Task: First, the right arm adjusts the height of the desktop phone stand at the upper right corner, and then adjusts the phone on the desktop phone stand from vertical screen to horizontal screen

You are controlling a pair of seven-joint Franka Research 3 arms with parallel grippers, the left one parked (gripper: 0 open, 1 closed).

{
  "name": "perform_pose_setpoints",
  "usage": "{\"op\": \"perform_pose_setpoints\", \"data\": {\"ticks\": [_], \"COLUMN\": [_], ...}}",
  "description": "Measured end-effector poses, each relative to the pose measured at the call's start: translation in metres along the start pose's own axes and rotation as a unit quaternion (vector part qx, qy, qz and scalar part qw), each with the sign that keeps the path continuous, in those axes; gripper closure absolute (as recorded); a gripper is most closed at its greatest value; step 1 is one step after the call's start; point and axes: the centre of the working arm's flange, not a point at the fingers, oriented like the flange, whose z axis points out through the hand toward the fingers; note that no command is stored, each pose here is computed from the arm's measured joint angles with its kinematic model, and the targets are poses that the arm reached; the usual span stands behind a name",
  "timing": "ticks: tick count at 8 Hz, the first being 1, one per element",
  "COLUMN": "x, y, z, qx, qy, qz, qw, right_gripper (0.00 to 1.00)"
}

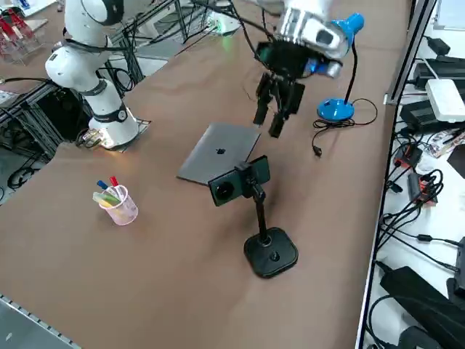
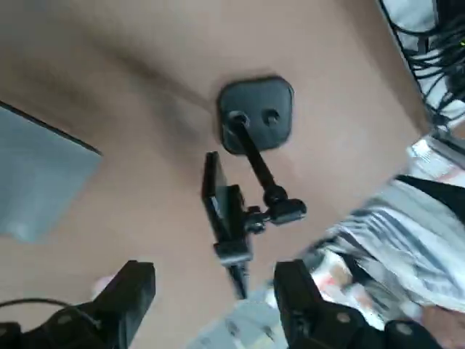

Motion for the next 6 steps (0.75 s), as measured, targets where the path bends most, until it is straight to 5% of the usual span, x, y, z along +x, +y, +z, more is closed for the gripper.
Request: {"op": "perform_pose_setpoints", "data": {"ticks": [4, 6], "x": [-0.052, -0.067], "y": [0.005, -0.008], "z": [-0.048, -0.06], "qx": [0.095, 0.134], "qy": [0.097, 0.117], "qz": [0.094, 0.173], "qw": [0.986, 0.969], "right_gripper": [0.0, 0.0]}}
